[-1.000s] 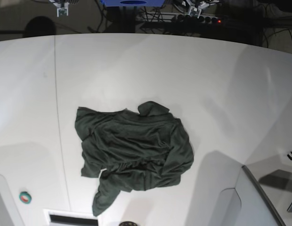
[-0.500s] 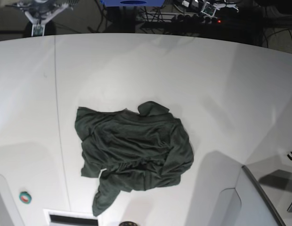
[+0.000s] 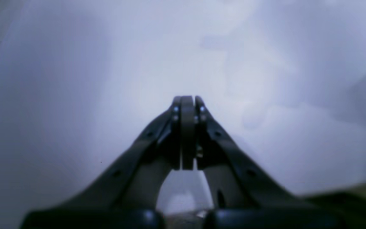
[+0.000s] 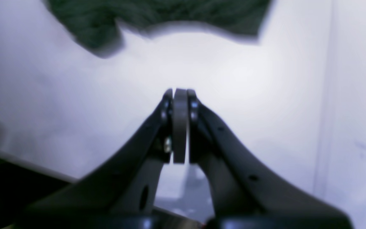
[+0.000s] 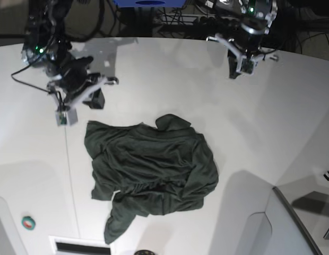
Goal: Layout the t-shirt on the table in an organized manner, then fold the t-shirt properly
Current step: 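Move the right gripper down to the green t-shirt edge and grasp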
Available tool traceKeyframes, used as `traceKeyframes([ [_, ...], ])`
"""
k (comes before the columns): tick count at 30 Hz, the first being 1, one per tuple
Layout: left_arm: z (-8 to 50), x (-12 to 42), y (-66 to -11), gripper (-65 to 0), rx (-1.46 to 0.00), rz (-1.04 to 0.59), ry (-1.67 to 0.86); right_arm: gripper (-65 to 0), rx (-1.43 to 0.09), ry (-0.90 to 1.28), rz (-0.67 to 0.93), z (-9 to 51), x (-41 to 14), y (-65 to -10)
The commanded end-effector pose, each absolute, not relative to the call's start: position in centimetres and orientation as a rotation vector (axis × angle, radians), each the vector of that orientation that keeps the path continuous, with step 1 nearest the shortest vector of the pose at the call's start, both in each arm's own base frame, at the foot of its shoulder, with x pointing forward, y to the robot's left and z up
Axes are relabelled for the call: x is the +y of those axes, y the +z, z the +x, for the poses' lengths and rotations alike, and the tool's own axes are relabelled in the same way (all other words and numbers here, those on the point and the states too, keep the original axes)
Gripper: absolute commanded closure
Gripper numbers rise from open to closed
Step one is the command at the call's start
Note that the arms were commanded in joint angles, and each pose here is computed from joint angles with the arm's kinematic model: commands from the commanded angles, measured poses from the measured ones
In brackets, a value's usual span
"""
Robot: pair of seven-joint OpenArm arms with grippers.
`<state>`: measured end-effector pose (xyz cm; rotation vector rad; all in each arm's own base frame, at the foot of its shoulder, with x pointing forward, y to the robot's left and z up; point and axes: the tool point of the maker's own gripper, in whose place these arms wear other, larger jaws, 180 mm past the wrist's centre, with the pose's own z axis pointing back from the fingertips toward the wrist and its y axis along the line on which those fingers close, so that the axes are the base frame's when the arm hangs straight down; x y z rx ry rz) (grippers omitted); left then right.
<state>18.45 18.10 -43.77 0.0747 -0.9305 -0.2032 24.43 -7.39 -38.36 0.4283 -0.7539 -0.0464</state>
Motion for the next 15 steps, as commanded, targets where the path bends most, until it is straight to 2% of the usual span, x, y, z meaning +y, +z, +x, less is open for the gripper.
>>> traceKeyframes([
  [1,19.6,18.8,-42.9,0.0,-0.96,0.073,-0.164,-5.0,-0.817,-0.049,0.497,25.9,-6.5,-36.4],
  [3,20.8,19.0,-42.8,0.0,-0.954,0.025,-0.08,-17.0,-0.83,-0.093,0.594,27.3,-5.5,-35.7],
  [6,22.0,19.2,-42.5,0.0,-0.958,-0.008,-0.033,-39.3,-0.793,-0.157,0.707,28.6,-4.3,-36.5],
  [7,22.3,19.1,-42.4,0.0,-0.961,-0.011,-0.029,-45.2,-0.775,-0.182,0.735,28.9,-4.1,-37.1],
  [8,22.5,19.1,-42.3,0.0,-0.96,-0.01,-0.029,-48.2,-0.754,-0.205,0.756,29.1,-3.9,-37.8],
  [12,23.2,19.2,-42.3,0.0,-0.95,-0.011,-0.028,-42.0,-0.687,-0.293,0.792,29.9,-3.7,-40.9],
  [13,23.2,19.2,-42.3,-5.1,-0.946,-0.009,-0.029,-41.0,-0.677,-0.313,0.796,30.1,-3.7,-41.5],
  [15,23.5,19.4,-42.4,-19.7,-0.943,-0.005,-0.03,-41.0,-0.662,-0.347,0.806,30.5,-3.5,-42.5],
])
